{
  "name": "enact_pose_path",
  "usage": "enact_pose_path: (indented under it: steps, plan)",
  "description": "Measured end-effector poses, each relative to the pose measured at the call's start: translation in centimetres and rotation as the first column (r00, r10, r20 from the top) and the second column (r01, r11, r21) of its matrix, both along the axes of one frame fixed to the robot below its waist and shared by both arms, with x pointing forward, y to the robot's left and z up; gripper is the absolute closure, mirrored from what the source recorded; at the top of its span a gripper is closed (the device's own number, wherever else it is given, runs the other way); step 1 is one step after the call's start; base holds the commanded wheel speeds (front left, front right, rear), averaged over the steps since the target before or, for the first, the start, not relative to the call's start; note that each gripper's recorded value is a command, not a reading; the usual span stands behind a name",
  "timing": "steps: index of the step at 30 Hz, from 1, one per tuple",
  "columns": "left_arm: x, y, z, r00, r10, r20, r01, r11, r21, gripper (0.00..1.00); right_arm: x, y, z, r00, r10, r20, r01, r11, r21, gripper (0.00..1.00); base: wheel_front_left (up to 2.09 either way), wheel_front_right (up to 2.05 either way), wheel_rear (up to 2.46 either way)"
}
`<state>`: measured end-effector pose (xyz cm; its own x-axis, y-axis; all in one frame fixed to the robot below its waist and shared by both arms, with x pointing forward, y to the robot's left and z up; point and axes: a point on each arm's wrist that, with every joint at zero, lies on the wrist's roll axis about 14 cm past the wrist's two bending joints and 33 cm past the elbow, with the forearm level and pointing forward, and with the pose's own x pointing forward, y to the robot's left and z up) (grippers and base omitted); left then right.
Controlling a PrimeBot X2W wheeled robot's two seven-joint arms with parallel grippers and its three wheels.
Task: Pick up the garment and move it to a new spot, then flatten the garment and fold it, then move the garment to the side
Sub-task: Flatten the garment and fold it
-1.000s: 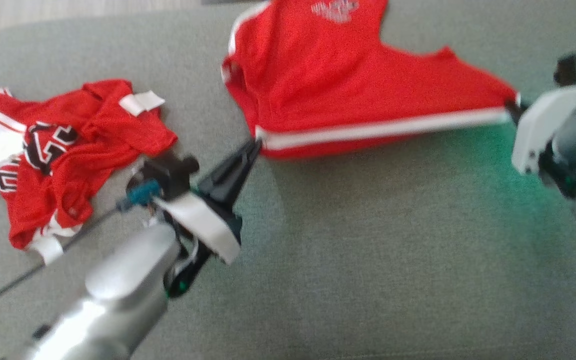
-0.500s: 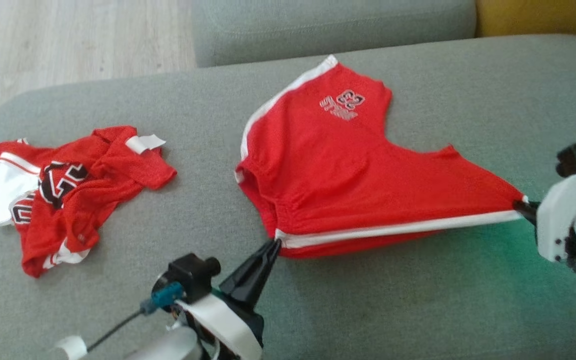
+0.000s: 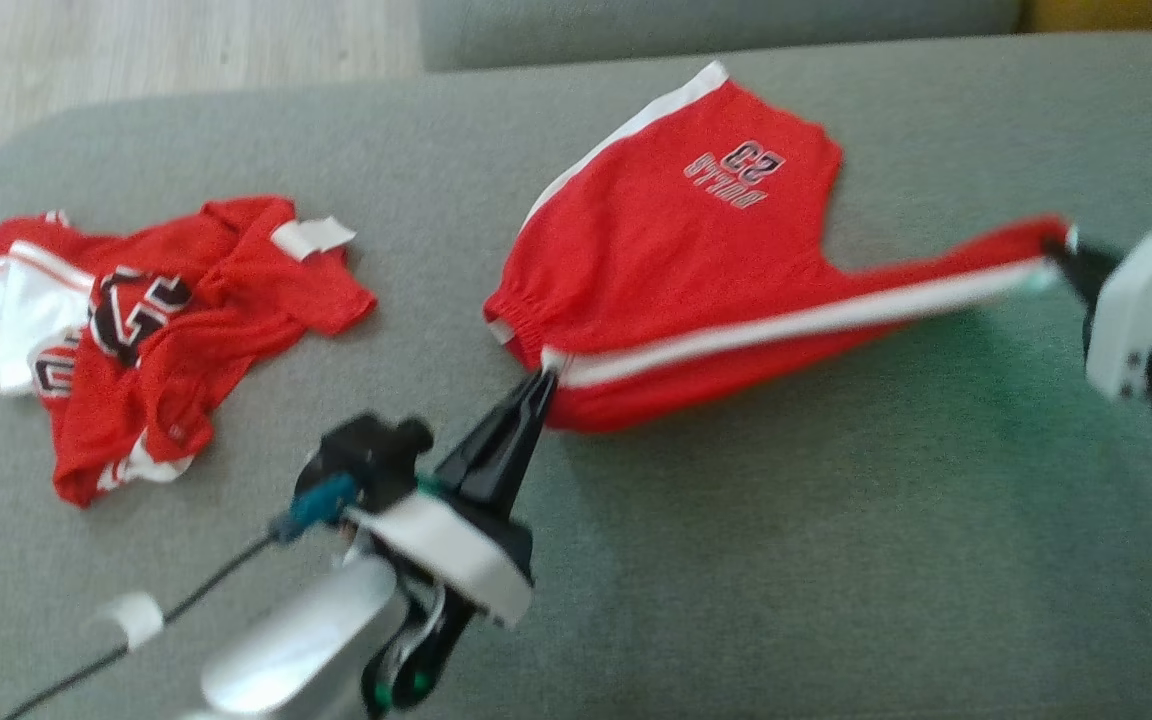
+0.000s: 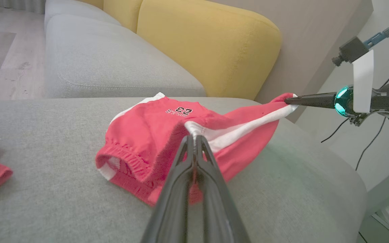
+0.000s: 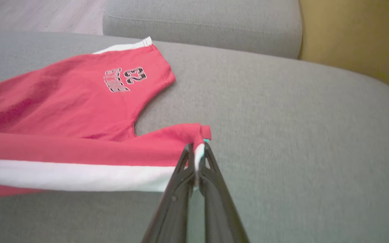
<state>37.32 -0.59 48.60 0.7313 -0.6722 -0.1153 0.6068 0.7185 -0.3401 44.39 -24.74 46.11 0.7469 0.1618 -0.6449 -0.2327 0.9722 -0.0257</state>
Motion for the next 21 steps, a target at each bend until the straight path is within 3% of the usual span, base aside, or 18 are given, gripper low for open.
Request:
enact_pose_path:
  steps: [7,21]
  plan:
    - [4.0,0.3,-0.1,1.0,0.017,0.015,-0.017,1.0,0.01,1.0,6.5,2.6,1.7,0.996,0.057,0.062,-0.054,0.997,-0.06,1.0,0.0,0.0,0.0]
    - [9.4,1.6,-2.3,0.996,0.092,0.016,-0.092,0.996,0.011,1.0,16.8,7.1,-0.5,0.991,0.128,0.042,-0.12,0.981,-0.151,1.0,0.0,0.0,0.0]
